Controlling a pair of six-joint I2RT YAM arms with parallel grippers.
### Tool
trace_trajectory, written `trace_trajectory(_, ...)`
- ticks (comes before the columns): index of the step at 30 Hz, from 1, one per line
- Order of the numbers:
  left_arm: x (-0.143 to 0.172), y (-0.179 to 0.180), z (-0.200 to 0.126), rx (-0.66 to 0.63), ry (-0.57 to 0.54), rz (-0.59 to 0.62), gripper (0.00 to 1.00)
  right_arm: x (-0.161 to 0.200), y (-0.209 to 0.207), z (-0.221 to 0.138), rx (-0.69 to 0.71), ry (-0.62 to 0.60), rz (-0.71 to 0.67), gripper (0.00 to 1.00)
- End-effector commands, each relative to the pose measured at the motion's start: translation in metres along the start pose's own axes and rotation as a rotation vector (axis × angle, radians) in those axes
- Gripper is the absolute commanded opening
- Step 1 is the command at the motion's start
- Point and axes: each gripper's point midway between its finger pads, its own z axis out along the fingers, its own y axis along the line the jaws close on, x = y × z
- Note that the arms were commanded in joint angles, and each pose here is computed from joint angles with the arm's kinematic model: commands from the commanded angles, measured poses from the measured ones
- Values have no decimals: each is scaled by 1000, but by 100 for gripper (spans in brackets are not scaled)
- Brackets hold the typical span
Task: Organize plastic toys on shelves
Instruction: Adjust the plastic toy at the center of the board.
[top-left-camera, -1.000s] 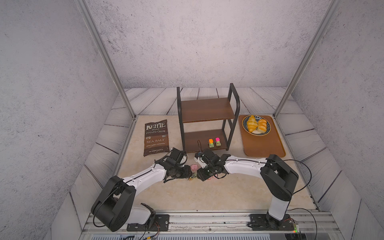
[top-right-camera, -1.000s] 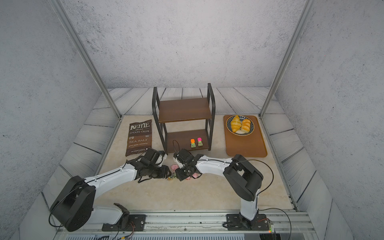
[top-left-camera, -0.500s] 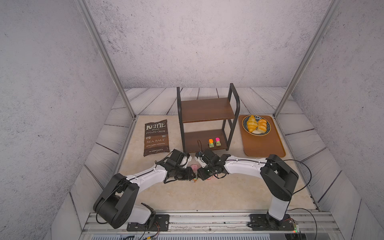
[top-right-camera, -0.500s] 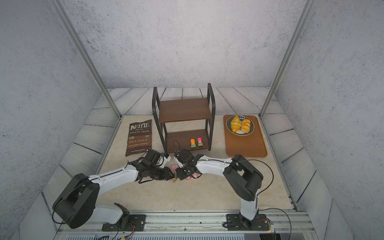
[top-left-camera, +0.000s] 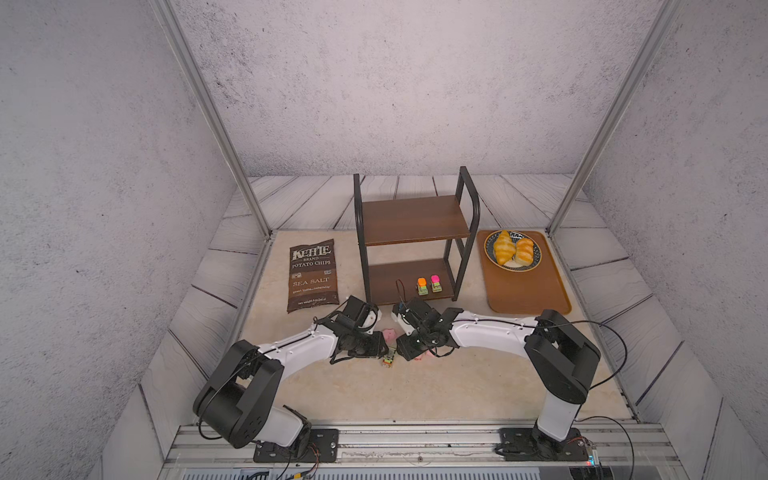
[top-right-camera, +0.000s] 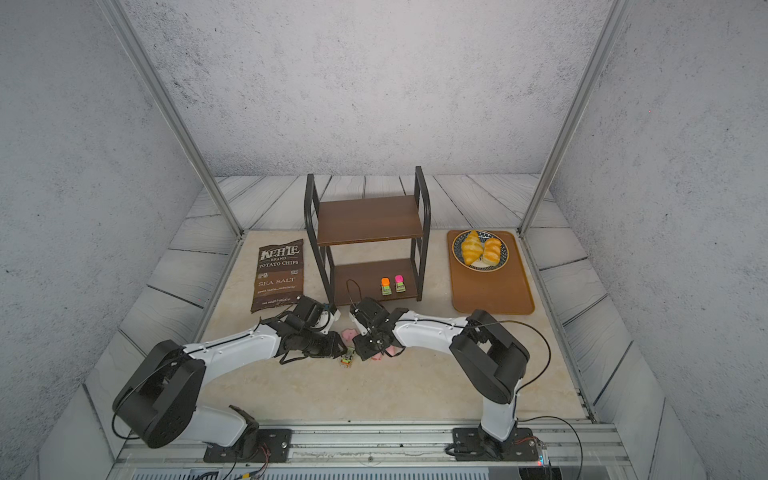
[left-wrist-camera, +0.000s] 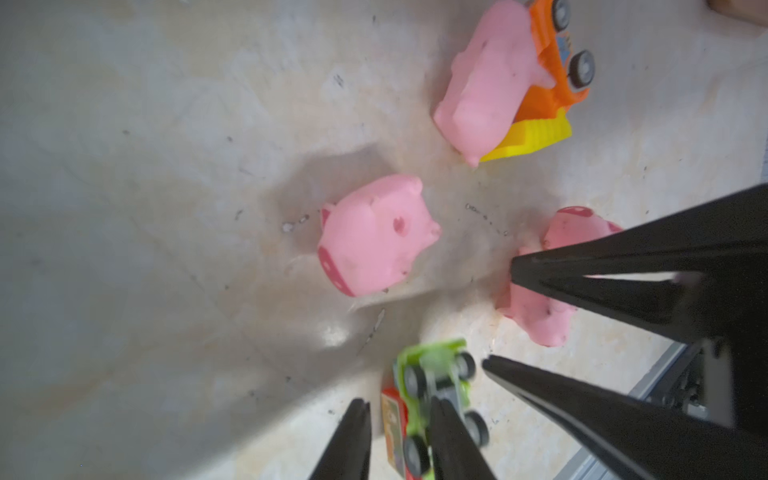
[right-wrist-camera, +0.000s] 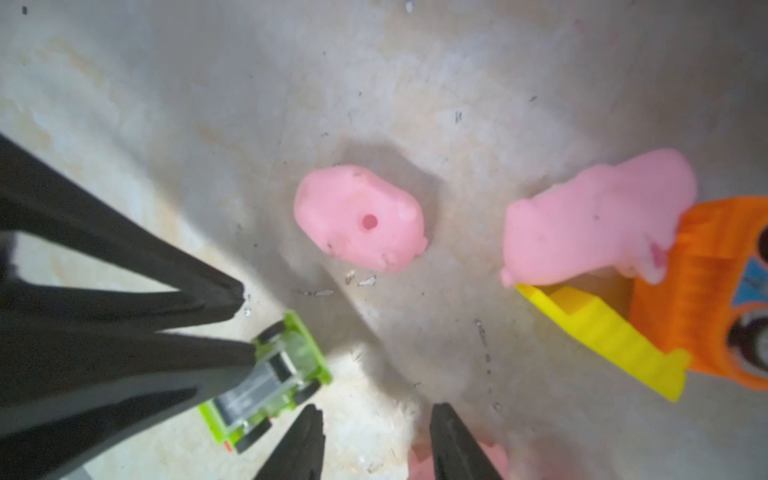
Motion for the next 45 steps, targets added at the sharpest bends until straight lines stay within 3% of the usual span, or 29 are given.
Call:
trace_trajectory(1, 2, 10, 1, -47, 11, 1, 26, -6, 1, -23, 16, -43, -3, 48)
trace_trajectory(4, 7, 24, 0, -113, 4, -27, 17, -9, 0, -31, 22, -64, -4, 48)
trace_trajectory(9, 16, 34, 2, -141, -2, -70, 16, -7, 5, -36, 2, -50, -12, 49)
trace_trajectory(12, 16, 30, 1, -119, -5, -72, 19, 3, 8, -33, -28, -20, -21, 50)
trace_trajectory(18, 4, 18, -17, -102, -57, -53, 29, 21, 31, -30, -131, 18, -87, 62)
trace_trajectory(27, -5, 26, -40, -152, -125, -67, 33, 22, 50, -20, -111, 38, -223, 72)
trace_trajectory(45, -1, 37, -51, -172, -152, -95, 33, 17, 56, 22, -37, 112, -273, 73)
